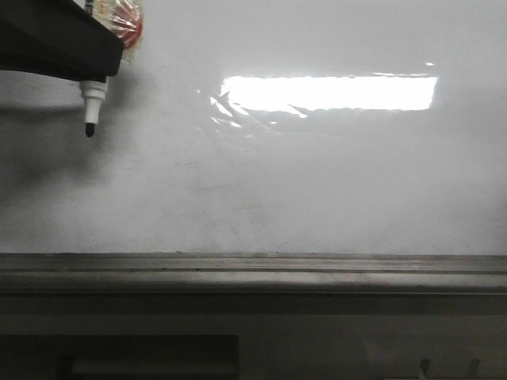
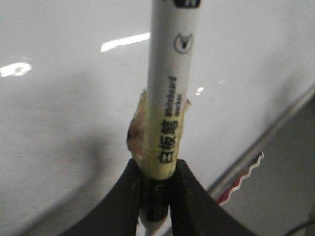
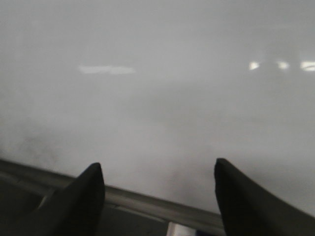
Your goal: Write number 6 on whiteboard
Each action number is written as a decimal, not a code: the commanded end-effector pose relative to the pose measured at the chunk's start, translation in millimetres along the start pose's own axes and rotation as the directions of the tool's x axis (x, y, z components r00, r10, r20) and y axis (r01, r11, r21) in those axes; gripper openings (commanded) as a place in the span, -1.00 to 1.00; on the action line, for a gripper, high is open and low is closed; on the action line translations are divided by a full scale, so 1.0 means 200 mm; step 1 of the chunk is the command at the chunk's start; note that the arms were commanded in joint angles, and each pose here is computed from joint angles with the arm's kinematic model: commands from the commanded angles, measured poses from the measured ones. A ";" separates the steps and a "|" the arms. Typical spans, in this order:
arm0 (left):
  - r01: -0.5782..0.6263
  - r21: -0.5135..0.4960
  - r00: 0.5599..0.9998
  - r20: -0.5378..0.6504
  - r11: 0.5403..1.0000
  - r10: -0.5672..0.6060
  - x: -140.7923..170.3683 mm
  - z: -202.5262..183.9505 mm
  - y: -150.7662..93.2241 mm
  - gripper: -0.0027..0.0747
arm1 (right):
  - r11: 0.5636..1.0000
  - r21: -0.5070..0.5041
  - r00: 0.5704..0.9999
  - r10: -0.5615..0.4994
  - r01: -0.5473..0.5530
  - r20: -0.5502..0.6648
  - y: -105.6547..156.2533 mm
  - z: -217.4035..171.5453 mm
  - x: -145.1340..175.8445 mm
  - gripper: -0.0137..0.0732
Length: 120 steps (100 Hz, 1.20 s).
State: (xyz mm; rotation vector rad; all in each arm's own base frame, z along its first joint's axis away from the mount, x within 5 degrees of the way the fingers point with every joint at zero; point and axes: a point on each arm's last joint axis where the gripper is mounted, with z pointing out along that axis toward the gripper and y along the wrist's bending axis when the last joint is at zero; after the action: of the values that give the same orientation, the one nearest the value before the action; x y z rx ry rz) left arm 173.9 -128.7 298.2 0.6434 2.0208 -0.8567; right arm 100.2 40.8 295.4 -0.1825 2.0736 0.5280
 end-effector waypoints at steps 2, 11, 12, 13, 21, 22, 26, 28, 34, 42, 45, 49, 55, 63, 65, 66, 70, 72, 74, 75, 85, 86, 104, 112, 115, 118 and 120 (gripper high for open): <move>-0.122 0.109 0.992 -0.009 0.987 0.124 -0.05 -0.04 -0.12 -0.98 | 0.987 -0.163 1.000 -0.003 0.007 0.023 0.06 0.05 -0.08 0.32; -0.239 0.174 0.967 -0.045 0.955 0.250 -0.04 -0.03 -0.21 -0.98 | 0.957 -0.291 1.000 -0.006 -0.001 -0.024 0.10 0.11 -0.12 0.32; -0.256 0.182 0.962 -0.048 0.949 0.268 -0.03 -0.02 -0.23 -0.98 | 0.953 -0.304 0.999 -0.007 -0.006 -0.041 0.10 0.12 -0.12 0.32; -0.262 0.182 0.960 -0.049 0.948 0.275 -0.03 -0.02 -0.23 -0.98 | 0.952 -0.307 0.999 -0.009 -0.002 -0.035 0.11 0.12 -0.13 0.32; -0.320 0.193 0.939 -0.064 0.928 0.337 -0.01 -0.01 -0.28 -0.98 | 0.926 -0.379 0.994 -0.042 -0.001 -0.103 0.13 0.16 -0.18 0.32; -0.325 0.197 0.937 -0.066 0.925 0.344 -0.01 0.00 -0.29 -0.98 | 0.923 -0.384 0.994 -0.047 0.005 -0.101 0.14 0.16 -0.20 0.32; -0.346 0.204 0.927 -0.073 0.916 0.367 0.00 0.01 -0.31 -0.98 | 0.910 -0.416 0.990 -0.061 0.002 -0.129 0.15 0.18 -0.22 0.32; -0.355 0.201 0.924 -0.075 0.913 0.376 0.01 0.01 -0.32 -0.98 | 0.903 -0.429 0.988 -0.067 0.000 -0.140 0.16 0.19 -0.24 0.32; -0.378 0.204 0.913 -0.081 0.903 0.400 0.02 0.02 -0.34 -0.98 | 0.886 -0.465 0.984 -0.090 0.010 -0.151 0.18 0.21 -0.30 0.32; -0.387 0.210 0.905 -0.101 0.898 0.414 0.03 0.05 -0.35 -0.98 | 0.864 -0.502 0.980 -0.116 0.018 -0.165 0.20 0.23 -0.37 0.32; -0.386 0.212 0.903 -0.111 0.898 0.415 0.04 0.06 -0.35 -0.98 | 0.857 -0.515 0.978 -0.126 0.024 -0.165 0.21 0.24 -0.40 0.32; -0.376 0.215 0.904 -0.126 0.901 0.408 0.05 0.08 -0.35 -0.98 | 0.843 -0.537 0.975 -0.145 0.033 -0.169 0.23 0.25 -0.43 0.32; -0.372 0.223 0.902 -0.144 0.901 0.408 0.06 0.11 -0.35 -0.98 | 0.817 -0.574 0.968 -0.178 0.048 -0.174 0.27 0.26 -0.47 0.32; -0.369 0.230 0.899 -0.157 0.901 0.408 0.07 0.13 -0.36 -0.98 | 0.786 -0.615 0.950 -0.240 0.068 -0.201 0.31 0.30 -0.49 0.32; -0.367 0.232 0.899 -0.160 0.901 0.407 0.07 0.14 -0.36 -0.98 | 0.777 -0.625 0.945 -0.255 0.076 -0.203 0.32 0.30 -0.49 0.32; -0.368 0.234 0.899 -0.158 0.900 0.409 0.06 0.14 -0.36 -0.98 | 0.775 -0.628 0.943 -0.260 0.075 -0.209 0.33 0.31 -0.49 0.32; -0.368 0.239 0.898 -0.159 0.899 0.410 0.06 0.15 -0.37 -0.98 | 0.760 -0.645 0.934 -0.284 0.081 -0.217 0.35 0.33 -0.50 0.32; -0.367 0.239 0.898 -0.163 0.899 0.409 0.06 0.16 -0.37 -0.98 | 0.755 -0.650 0.930 -0.294 0.085 -0.221 0.37 0.34 -0.50 0.32; -0.367 0.239 0.898 -0.161 0.899 0.410 0.05 0.16 -0.37 -0.98 | 0.751 -0.654 0.925 -0.304 0.086 -0.227 0.38 0.35 -0.51 0.32; -0.369 0.238 0.898 -0.160 0.899 0.411 0.05 0.16 -0.37 -0.98 | 0.751 -0.655 0.923 -0.306 0.083 -0.233 0.38 0.36 -0.50 0.32; -0.362 0.230 0.898 -0.176 0.903 0.405 0.03 0.19 -0.37 -0.98 | 0.740 -0.667 0.903 -0.344 0.092 -0.257 0.42 0.39 -0.51 0.32; -0.362 0.229 0.898 -0.176 0.904 0.404 0.03 0.20 -0.37 -0.98 | 0.737 -0.669 0.901 -0.350 0.096 -0.256 0.43 0.39 -0.51 0.32; -0.373 0.223 0.896 -0.166 0.900 0.413 0.00 0.21 -0.37 -0.98 | 0.723 -0.684 0.873 -0.392 0.097 -0.291 0.46 0.45 -0.48 0.32; -0.376 0.220 0.895 -0.164 0.900 0.414 0.00 0.21 -0.37 -0.98 | 0.725 -0.684 0.869 -0.391 0.087 -0.304 0.46 0.47 -0.47 0.32; -0.377 0.218 0.896 -0.163 0.900 0.414 0.00 0.21 -0.37 -0.98 | 0.725 -0.684 0.867 -0.391 0.082 -0.311 0.46 0.48 -0.47 0.32; -0.377 0.218 0.896 -0.163 0.900 0.414 0.00 0.21 -0.37 -0.98 | 0.726 -0.683 0.866 -0.390 0.079 -0.314 0.46 0.49 -0.46 0.31; -0.377 0.218 0.896 -0.163 0.900 0.414 0.00 0.21 -0.37 -0.98 | 0.726 -0.683 0.865 -0.389 0.077 -0.317 0.46 0.49 -0.46 0.31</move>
State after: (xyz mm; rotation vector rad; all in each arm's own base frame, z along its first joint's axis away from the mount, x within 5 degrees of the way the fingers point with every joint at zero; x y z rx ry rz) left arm 141.5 -205.2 287.9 1.3197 1.9535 -0.7307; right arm 196.5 155.6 340.7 -1.0942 2.2169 1.0826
